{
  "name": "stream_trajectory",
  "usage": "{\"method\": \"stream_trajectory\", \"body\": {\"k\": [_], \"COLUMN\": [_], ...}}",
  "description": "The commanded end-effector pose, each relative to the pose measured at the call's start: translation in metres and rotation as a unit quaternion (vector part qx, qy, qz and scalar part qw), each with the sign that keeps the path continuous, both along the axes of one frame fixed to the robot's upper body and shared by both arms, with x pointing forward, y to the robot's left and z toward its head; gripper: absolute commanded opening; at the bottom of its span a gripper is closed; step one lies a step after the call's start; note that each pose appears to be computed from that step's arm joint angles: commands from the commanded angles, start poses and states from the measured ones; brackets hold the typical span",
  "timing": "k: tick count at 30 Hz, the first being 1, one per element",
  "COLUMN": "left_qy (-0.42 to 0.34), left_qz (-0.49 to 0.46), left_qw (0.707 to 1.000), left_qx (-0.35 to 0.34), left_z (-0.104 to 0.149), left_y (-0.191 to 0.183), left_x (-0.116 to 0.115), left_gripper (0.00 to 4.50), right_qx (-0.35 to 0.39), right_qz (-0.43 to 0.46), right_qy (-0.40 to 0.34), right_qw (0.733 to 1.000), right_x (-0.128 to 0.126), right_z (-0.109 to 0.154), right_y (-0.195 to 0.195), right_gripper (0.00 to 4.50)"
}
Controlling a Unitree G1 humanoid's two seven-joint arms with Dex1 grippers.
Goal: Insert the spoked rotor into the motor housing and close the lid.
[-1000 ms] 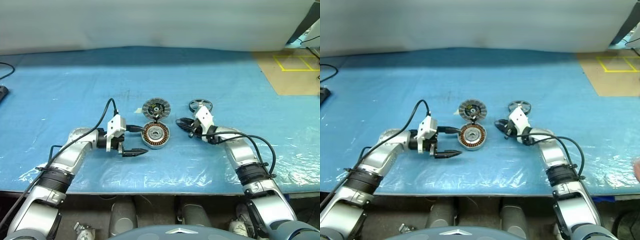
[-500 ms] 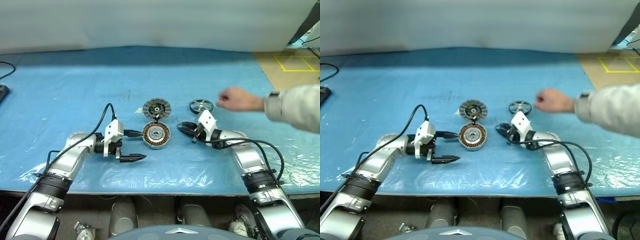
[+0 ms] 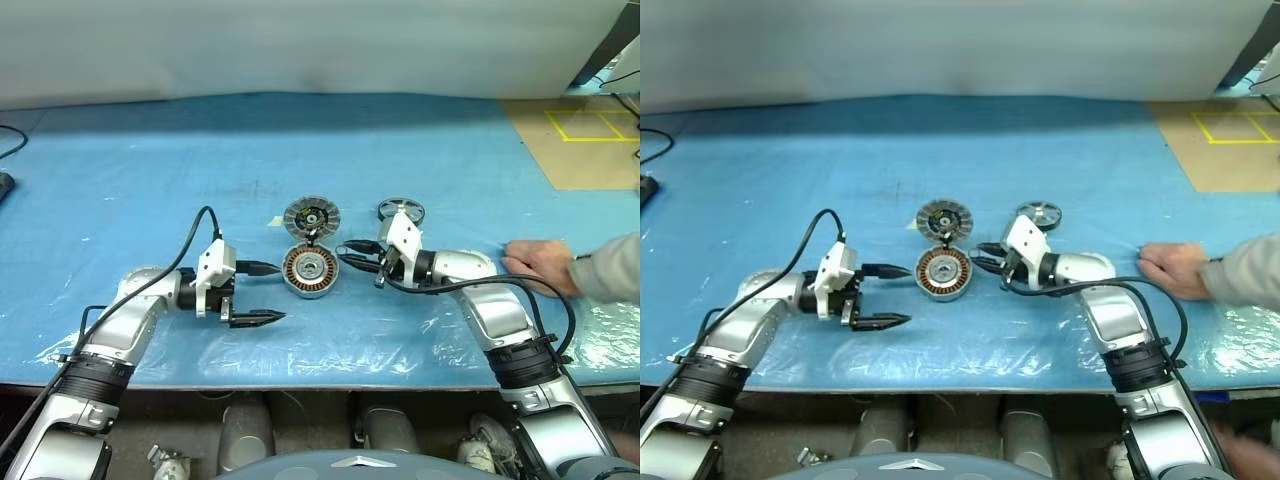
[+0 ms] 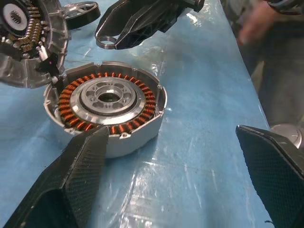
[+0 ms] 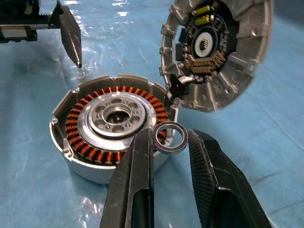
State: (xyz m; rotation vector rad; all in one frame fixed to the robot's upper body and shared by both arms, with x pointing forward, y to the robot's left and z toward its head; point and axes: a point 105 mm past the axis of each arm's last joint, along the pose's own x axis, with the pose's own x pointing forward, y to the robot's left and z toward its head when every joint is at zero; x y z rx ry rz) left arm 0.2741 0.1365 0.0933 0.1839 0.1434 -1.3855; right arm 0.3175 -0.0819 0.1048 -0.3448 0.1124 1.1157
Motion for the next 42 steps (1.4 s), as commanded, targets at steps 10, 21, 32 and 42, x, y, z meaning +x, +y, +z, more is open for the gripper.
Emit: {"method": "stream_trajectory", "body": {"k": [10,21,32,42], "left_qy": [-0.022,-0.024,-0.031,-0.036], "left_qz": [0.015,0.024,0.032,0.035], "left_qw": [1.0,0.999,0.999,0.999], "left_qx": [-0.001,0.004,0.01,0.012], "left_z": [0.003,-0.001,-0.002,0.0], "left_y": [0.006,0.009,0.009,0.009], "left_x": [-0.003,-0.003,-0.003,-0.001], "left_gripper": [4.5,4.5,4.5,4.5], "right_qx": [0.0,-0.008,-0.01,-0.012], "right_qz": [0.066,0.083,0.088,0.084], "right_qy": [-0.015,-0.004,0.002,0.004], "right_qw": [0.998,0.997,0.996,0.996], "right_x": [-0.005,-0.006,-0.003,-0.001], "right_z": [0.011,0.001,-0.006,-0.008], "right_y": [0.028,0.039,0.044,0.043], "right_gripper": [0.66,0.66,0.66,0.66]}}
